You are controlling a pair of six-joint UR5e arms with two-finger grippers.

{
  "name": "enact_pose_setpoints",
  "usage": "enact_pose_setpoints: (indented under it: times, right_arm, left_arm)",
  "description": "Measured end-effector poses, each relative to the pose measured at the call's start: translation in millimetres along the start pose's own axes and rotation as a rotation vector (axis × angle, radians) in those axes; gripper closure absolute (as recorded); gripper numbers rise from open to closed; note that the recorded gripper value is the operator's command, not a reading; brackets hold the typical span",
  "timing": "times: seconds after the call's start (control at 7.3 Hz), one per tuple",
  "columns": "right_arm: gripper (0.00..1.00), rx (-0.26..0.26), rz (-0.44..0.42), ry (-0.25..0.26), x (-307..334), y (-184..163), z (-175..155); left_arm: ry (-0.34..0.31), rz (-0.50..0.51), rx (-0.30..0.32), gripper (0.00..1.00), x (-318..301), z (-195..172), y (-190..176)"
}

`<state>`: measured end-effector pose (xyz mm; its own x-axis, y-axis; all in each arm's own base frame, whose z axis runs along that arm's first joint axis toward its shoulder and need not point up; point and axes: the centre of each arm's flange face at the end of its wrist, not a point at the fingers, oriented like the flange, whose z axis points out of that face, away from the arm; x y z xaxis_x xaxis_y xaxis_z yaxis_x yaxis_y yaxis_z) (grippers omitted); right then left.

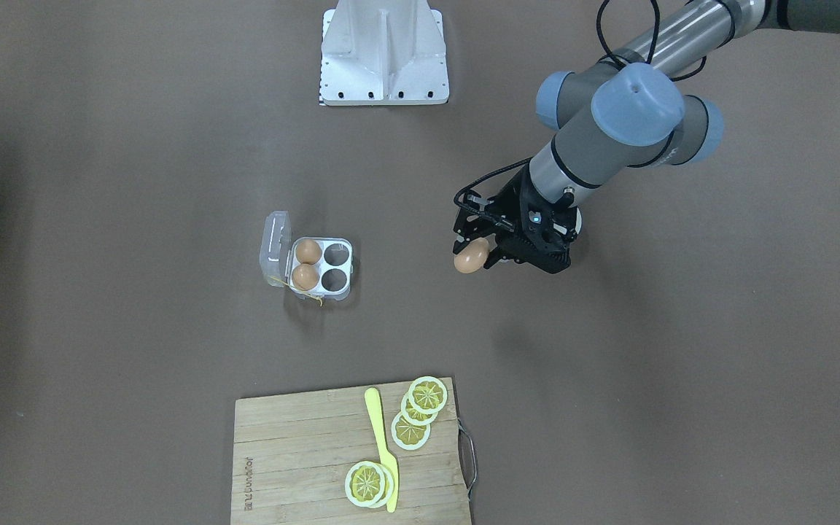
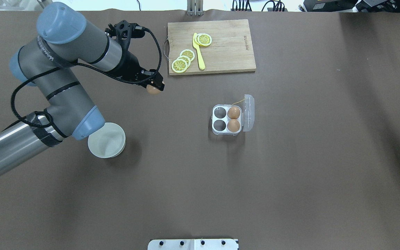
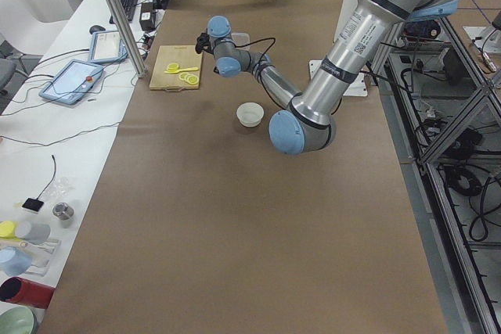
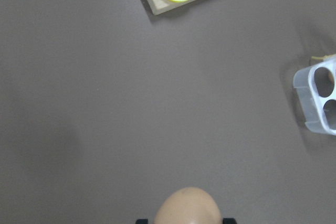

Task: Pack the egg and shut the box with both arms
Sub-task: 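Carry the held egg with the left gripper over the egg box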

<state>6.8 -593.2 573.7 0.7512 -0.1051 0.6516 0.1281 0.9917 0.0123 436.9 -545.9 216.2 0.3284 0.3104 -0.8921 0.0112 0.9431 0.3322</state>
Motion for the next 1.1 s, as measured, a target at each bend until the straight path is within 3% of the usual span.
enact_pose_setpoints:
  times: [0.41, 0.82, 1.1]
  right_arm:
    - [0.00, 0.002, -0.001, -0.001, -1, -1, -1]
    - [0.00, 0.001, -0.001, -0.002, -1, -1, -1]
    - [0.00, 0.000, 0.000, -0.002, 0, 0, 0]
  left_arm:
    - [0.057, -0.026, 0.118, 0.58, 43, 19, -6]
    - [0.124, -0.036, 0.243, 0.58, 78, 60, 18]
    - [0.146, -0.043, 0.276, 0.58, 96, 78, 31]
